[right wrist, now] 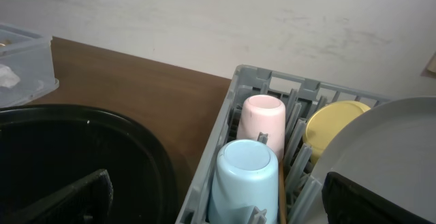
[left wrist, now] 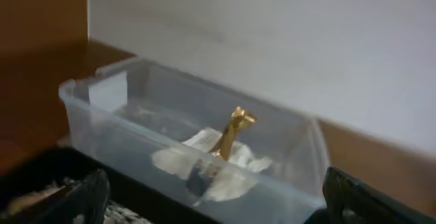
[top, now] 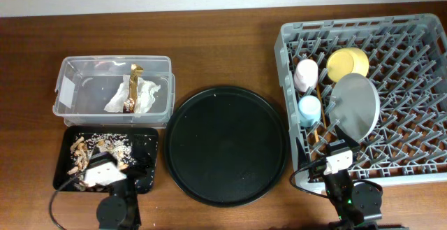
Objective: Sort waste into correct bins and load items into the dishwasher rack
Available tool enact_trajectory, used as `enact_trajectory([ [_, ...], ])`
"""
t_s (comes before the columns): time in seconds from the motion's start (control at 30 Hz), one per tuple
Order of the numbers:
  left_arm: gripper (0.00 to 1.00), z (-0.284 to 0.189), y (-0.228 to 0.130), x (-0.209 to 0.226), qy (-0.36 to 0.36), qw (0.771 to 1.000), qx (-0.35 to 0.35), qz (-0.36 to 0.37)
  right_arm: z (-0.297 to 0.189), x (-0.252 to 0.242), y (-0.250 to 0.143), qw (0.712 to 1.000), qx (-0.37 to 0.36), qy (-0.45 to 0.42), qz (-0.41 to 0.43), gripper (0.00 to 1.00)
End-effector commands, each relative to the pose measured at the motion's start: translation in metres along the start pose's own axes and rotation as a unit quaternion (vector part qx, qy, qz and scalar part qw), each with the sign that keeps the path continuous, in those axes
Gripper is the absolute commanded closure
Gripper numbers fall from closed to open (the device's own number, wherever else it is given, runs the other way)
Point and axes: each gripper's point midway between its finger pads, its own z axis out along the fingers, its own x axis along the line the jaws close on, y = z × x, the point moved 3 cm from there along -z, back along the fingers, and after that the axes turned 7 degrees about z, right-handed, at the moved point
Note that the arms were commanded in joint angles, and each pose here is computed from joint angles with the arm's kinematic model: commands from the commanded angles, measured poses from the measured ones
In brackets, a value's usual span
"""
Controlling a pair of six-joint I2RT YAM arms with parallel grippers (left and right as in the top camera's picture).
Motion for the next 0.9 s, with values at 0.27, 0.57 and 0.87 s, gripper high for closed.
enact_trajectory([
  [0.27,0.01,-0.006,-0.014,-0.040,-0.159,0.954,-0.004,0.253,0.000,-0.003,-0.003,1.000,0.003,-0.008,0.005,0.01],
  [0.57,0.01,-0.001,-0.006,-0.021,-0.087,0.984,0.002,0.158,0.000,-0.003,-0.003,1.000,0.003,-0.008,0.005,0.01],
  [0.87,0.01,-0.001,-0.007,-0.022,-0.089,0.983,0.004,0.160,0.000,-0.003,-0.003,1.000,0.003,-0.008,0.005,0.01],
])
